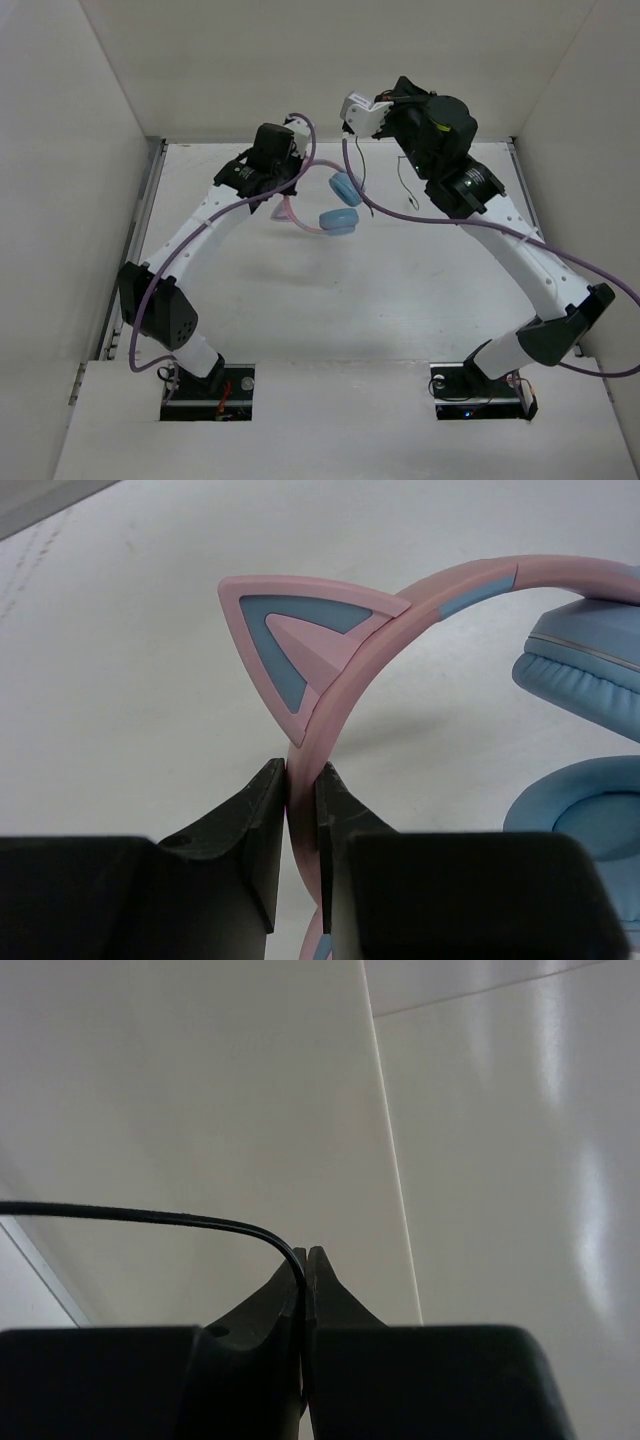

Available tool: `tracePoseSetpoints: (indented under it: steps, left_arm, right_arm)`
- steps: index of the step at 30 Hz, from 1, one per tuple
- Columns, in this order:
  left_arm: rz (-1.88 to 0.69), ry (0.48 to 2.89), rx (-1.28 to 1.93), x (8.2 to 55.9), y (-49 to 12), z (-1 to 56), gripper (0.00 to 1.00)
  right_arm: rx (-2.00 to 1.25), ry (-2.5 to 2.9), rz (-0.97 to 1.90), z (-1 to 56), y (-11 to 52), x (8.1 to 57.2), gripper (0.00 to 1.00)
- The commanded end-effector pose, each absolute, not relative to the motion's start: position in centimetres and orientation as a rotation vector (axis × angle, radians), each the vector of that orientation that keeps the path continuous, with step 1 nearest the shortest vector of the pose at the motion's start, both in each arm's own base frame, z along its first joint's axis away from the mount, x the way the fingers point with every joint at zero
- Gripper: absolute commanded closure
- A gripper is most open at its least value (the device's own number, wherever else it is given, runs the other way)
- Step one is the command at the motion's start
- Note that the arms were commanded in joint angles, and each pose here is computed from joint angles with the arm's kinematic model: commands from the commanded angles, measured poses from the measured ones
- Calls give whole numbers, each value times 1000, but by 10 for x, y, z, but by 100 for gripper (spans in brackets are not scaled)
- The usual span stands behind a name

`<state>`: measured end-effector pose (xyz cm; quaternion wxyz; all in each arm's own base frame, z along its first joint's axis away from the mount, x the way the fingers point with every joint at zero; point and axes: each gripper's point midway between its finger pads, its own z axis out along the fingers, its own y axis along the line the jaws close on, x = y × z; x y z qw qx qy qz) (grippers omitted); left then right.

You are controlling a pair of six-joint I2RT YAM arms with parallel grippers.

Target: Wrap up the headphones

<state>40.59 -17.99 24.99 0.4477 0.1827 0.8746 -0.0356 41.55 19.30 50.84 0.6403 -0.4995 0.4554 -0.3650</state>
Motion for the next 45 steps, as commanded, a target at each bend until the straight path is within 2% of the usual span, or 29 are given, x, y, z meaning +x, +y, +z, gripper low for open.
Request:
tracePoseSetpoints:
  steps: [1, 5, 13, 25, 36, 45]
  left_arm:
    - [-239, 2045, 521, 394, -219, 286, 99]
    - [-317, 1989, 527, 386, -237, 312, 99]
    - [-486, 1843, 549, 357, -264, 372, 100]
    - [-831, 1673, 546, 316, -294, 443, 100]
    - [-926, 1639, 377, 328, -276, 473, 100]
    - [-992, 1557, 289, 340, -278, 517, 100]
  right_arm:
    - [-1035, 1007, -780, 529, 196, 412, 100]
    - [-1042, 1056, -721, 508, 199, 421, 100]
    - [-972, 1221, -601, 470, 165, 450, 100]
    - [-903, 1423, -269, 423, 164, 452, 100]
    - [-672, 1504, 40, 442, 145, 451, 100]
    - [-662, 1544, 414, 432, 182, 424, 100]
